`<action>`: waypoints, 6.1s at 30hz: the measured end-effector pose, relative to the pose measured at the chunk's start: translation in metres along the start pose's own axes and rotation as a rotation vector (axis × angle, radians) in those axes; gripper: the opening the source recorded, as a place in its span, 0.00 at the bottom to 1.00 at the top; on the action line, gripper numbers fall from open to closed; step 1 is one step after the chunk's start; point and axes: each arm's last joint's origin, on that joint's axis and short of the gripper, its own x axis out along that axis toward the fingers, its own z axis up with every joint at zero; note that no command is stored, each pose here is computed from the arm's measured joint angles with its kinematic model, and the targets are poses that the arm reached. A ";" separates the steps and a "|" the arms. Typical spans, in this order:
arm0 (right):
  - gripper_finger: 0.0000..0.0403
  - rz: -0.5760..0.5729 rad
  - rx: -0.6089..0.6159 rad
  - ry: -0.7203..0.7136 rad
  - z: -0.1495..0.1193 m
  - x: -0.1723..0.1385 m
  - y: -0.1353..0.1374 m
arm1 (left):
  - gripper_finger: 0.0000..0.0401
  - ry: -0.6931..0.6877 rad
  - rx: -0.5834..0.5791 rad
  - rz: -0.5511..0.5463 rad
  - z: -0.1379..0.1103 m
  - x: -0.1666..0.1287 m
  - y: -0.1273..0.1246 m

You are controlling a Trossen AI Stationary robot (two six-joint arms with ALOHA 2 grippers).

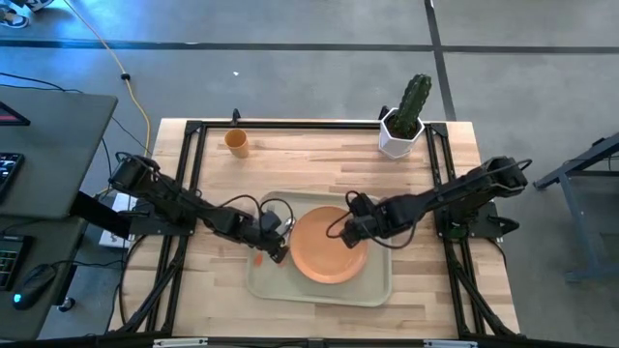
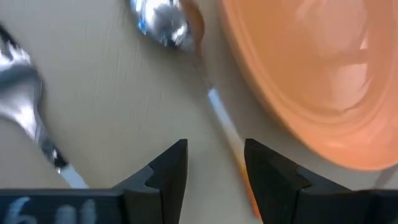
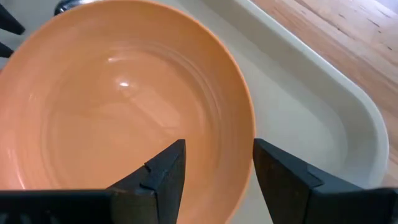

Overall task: Pick and place plate/cup/fork/spoon on tray
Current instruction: Put the orange spoon on the light brown serving tray to the left side of orange plate

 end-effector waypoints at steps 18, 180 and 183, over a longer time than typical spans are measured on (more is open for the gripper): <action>0.44 0.013 0.007 -0.002 -0.012 -0.005 0.005 | 0.33 -0.047 0.077 -0.012 -0.010 -0.013 -0.029; 0.44 0.069 0.104 -0.143 -0.036 -0.017 0.020 | 0.21 -0.092 0.347 0.165 0.005 0.010 -0.014; 0.44 0.069 0.103 -0.141 -0.036 -0.017 0.020 | 0.21 -0.065 0.339 0.163 0.003 0.014 -0.013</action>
